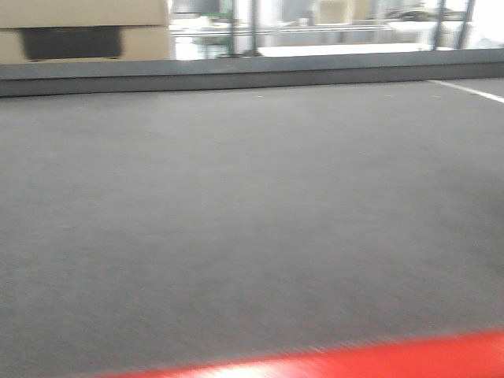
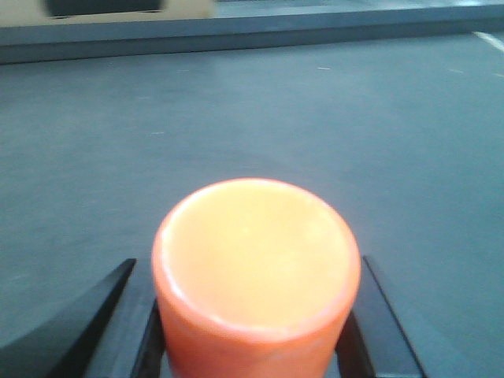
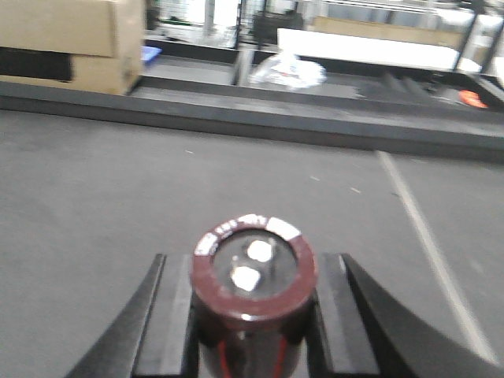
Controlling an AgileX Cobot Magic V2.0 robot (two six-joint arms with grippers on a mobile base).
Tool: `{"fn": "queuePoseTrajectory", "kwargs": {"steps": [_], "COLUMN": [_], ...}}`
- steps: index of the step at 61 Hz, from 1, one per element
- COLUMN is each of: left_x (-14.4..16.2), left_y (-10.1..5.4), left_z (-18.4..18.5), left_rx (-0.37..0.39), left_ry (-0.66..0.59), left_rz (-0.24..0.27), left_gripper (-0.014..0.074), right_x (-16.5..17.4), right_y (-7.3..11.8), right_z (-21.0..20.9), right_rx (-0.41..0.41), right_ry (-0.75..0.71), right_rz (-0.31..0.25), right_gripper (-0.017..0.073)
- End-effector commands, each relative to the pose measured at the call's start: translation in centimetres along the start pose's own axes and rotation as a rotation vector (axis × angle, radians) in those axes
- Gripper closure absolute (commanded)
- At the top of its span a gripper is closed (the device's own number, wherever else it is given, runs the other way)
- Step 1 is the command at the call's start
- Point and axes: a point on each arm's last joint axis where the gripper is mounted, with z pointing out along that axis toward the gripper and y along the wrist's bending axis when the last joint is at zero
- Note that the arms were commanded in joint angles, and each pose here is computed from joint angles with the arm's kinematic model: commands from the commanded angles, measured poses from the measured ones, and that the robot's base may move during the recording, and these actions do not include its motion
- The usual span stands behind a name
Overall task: Place cylindrical capacitor in blue bin on shelf
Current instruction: 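Drive the base away from the table carrying both cylinders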
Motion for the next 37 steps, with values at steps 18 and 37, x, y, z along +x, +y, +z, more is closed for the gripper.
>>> {"fn": "queuePoseTrajectory", "kwargs": {"steps": [18,37], "left_x": [-0.26,-0.26], "left_y": [-0.13,-0.12], "left_z": [-0.29,-0.29], "left_rx": [0.013,0.012], "left_ry": [-0.023,-0.023], "left_rz": [-0.004,-0.003], "left_gripper": [0.0704,0.0704], "right_x": [-0.51,-0.51], "right_y": [-0.05,-0.05], "right_z": [-0.22,-0.22], "right_rx": [0.006,0.006], "right_ry": [-0.042,-0.042], "right_rz": [-0.014,-0.014], "right_gripper": [0.0603,0.0603]}}
